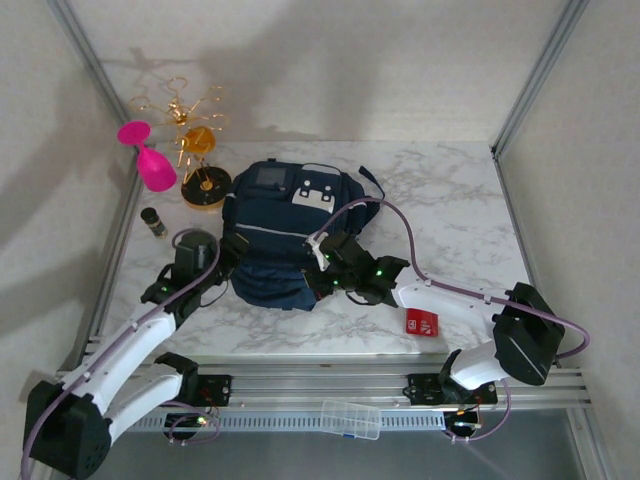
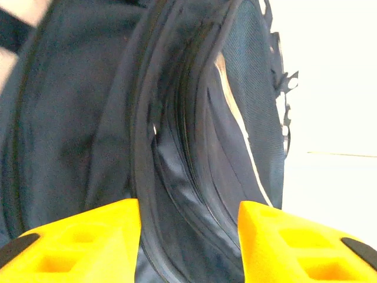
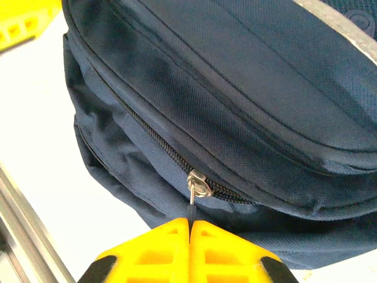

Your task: Pack the student bag

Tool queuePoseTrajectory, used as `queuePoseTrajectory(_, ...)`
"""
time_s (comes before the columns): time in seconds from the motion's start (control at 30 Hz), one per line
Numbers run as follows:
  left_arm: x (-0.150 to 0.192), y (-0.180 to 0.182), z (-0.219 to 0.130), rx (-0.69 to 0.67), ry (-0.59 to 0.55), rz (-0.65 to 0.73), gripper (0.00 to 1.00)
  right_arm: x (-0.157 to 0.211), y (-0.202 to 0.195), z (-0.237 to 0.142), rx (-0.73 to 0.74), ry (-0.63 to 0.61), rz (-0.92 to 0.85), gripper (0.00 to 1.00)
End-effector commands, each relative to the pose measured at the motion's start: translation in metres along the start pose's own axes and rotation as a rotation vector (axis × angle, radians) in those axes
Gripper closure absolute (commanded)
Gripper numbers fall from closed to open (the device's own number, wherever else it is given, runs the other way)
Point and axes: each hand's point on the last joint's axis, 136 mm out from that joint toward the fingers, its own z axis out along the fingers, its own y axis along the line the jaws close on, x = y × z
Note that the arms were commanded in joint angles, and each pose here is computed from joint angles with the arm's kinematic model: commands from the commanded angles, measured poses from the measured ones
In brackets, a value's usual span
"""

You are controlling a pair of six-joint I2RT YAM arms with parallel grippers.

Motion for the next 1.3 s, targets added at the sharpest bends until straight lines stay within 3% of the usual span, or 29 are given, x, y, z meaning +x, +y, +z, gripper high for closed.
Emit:
queuePoseTrajectory(0.0,0.028,-0.018,-0.007,0.108,0.014,-0.158,0.51,-0.013,0.018,-0.002,-0.069,-0.055,-0.04,1.0)
queuePoseTrajectory(0.2,0.065,-0.032,0.007,0.099,0.031,-0.229,0.49,-0.006,0.014,0.003,-0.058,-0.047,-0.049,1.0)
queuePoseTrajectory(0.4,0.093,-0.023,0.033,0.012,0.005,-0.302,0.58,-0.002,0.01,0.006,-0.043,-0.049,-0.052,1.0)
queuePoseTrajectory(0.5,0.093,-0.014,0.042,-0.021,-0.025,-0.322,0.69,0.002,0.011,0.009,-0.054,-0.037,-0.055,1.0)
queuePoseTrajectory(0.6,0.077,-0.004,0.037,-0.073,-0.128,-0.29,0.95,0.007,0.007,0.009,-0.04,-0.03,-0.064,1.0)
queuePoseTrajectory(0.67,0.065,-0.003,0.028,-0.093,-0.19,-0.252,1.0,0.011,0.003,0.008,-0.024,-0.022,-0.076,1.0)
queuePoseTrajectory(0.8,0.049,-0.006,0.01,-0.09,-0.241,-0.189,1.0,0.023,-0.029,0.007,0.141,0.015,-0.057,1.0)
queuePoseTrajectory(0.93,0.028,0.015,-0.01,-0.121,-0.283,-0.172,1.0,0.03,-0.063,-0.001,0.274,0.021,0.003,1.0)
queuePoseTrajectory(1.07,0.013,0.034,-0.018,-0.079,-0.241,-0.198,1.0,0.031,-0.095,-0.005,0.348,0.013,0.092,1.0)
queuePoseTrajectory(1.27,0.0,0.048,-0.028,-0.078,-0.235,-0.174,1.0,0.003,-0.149,0.006,0.473,-0.05,0.205,1.0)
